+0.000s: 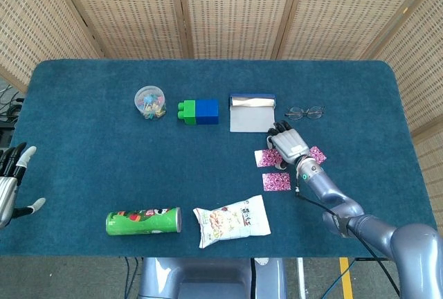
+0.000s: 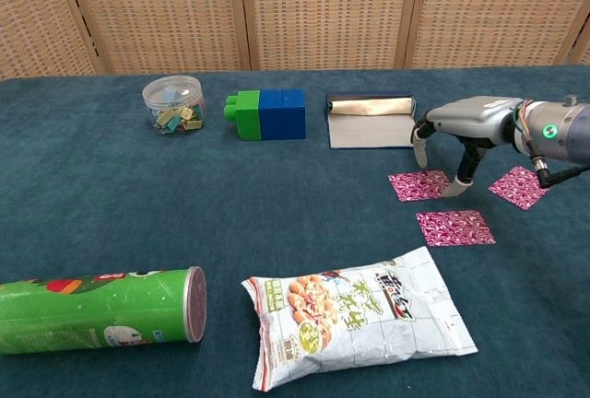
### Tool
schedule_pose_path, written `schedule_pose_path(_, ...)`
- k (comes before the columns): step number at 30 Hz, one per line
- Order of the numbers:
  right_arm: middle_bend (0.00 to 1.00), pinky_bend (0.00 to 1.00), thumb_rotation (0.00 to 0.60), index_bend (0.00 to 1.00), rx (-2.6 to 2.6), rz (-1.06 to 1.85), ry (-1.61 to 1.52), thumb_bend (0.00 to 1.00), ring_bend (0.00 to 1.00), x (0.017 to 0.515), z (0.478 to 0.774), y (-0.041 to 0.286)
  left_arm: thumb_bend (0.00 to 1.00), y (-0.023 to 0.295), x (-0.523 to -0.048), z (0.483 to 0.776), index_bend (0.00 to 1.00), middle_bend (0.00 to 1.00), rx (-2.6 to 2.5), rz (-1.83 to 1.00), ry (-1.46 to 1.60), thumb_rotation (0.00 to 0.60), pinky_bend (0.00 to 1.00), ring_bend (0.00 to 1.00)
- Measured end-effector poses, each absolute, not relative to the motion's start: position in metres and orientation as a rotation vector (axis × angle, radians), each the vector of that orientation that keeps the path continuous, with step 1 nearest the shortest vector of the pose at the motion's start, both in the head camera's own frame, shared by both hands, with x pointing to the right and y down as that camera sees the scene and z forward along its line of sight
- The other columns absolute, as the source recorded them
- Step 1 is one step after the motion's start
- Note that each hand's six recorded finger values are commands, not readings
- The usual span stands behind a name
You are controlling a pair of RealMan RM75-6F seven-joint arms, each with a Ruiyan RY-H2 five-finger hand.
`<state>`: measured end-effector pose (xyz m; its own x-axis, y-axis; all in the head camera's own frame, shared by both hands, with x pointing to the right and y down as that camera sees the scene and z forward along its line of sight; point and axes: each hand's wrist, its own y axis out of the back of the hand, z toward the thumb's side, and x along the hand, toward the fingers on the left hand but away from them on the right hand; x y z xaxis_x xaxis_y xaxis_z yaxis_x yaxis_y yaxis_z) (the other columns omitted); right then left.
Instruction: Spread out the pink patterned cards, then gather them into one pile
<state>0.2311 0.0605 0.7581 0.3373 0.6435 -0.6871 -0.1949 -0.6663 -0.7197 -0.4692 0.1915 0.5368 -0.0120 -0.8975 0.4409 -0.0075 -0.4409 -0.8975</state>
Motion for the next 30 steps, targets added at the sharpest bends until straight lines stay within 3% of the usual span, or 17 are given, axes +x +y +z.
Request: schedule_pose_path(30,0.17,0.00,0.600,0.41,-1.802,1.447,-0.376,0.15,0.00,0.2340,0.7630,0.0559,0.04,0.1882,-0.4684,0.5395,0.00,0.00,-1.545,-1.536,0.964,0.600,0.00,0.00)
